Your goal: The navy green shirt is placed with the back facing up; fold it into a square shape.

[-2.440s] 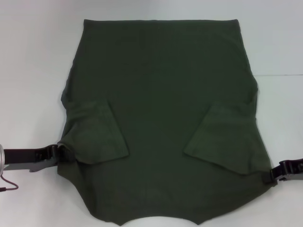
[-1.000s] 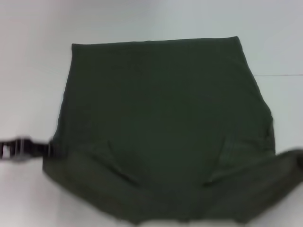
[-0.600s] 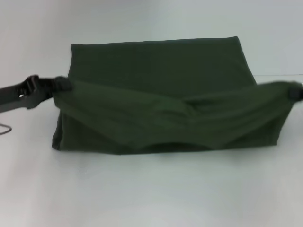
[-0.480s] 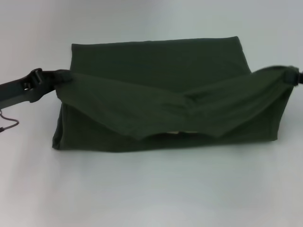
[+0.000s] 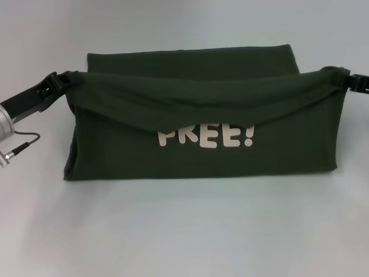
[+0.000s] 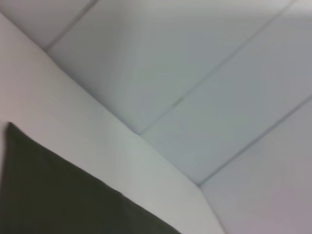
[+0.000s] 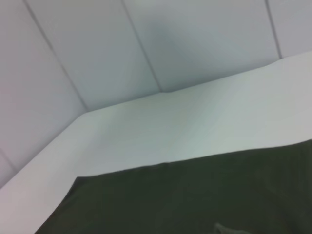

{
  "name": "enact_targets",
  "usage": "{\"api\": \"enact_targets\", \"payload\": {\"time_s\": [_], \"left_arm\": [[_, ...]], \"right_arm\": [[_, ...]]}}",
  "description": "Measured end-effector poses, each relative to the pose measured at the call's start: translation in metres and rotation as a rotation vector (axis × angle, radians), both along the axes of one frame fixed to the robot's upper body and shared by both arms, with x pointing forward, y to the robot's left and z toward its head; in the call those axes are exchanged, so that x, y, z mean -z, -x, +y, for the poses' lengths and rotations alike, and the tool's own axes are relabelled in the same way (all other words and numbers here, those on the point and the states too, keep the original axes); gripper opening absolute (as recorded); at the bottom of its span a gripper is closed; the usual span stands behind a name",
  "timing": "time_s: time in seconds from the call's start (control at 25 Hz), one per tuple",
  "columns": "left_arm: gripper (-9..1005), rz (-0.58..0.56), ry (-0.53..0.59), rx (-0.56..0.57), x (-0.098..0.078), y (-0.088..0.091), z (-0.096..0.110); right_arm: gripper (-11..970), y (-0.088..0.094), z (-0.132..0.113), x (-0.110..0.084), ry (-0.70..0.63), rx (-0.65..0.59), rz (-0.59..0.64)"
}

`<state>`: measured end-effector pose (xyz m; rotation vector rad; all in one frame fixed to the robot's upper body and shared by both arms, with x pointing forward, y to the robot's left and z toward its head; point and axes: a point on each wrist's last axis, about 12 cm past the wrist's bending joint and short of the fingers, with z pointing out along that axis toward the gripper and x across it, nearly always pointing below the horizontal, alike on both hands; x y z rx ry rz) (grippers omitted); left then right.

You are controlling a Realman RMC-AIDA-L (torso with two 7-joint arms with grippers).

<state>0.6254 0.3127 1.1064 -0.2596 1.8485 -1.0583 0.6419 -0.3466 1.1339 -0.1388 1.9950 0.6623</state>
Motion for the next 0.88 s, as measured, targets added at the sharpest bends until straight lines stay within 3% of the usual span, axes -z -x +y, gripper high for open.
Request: {"api": "enact_targets", "payload": {"time_s": [0.32,0.88], "left_arm": [[37,0.028,-0.042,-0.048,0.014,-0.004,-0.011],[37,0.059,-0.113,-0.099,0.031,-0.007,-0.038]], "right_arm": [[163,-0.015,0.021,0.010,0.038,0.044,0.008],[204,-0.021,0.033,0.023,0.069,0.127,0.029]]}}
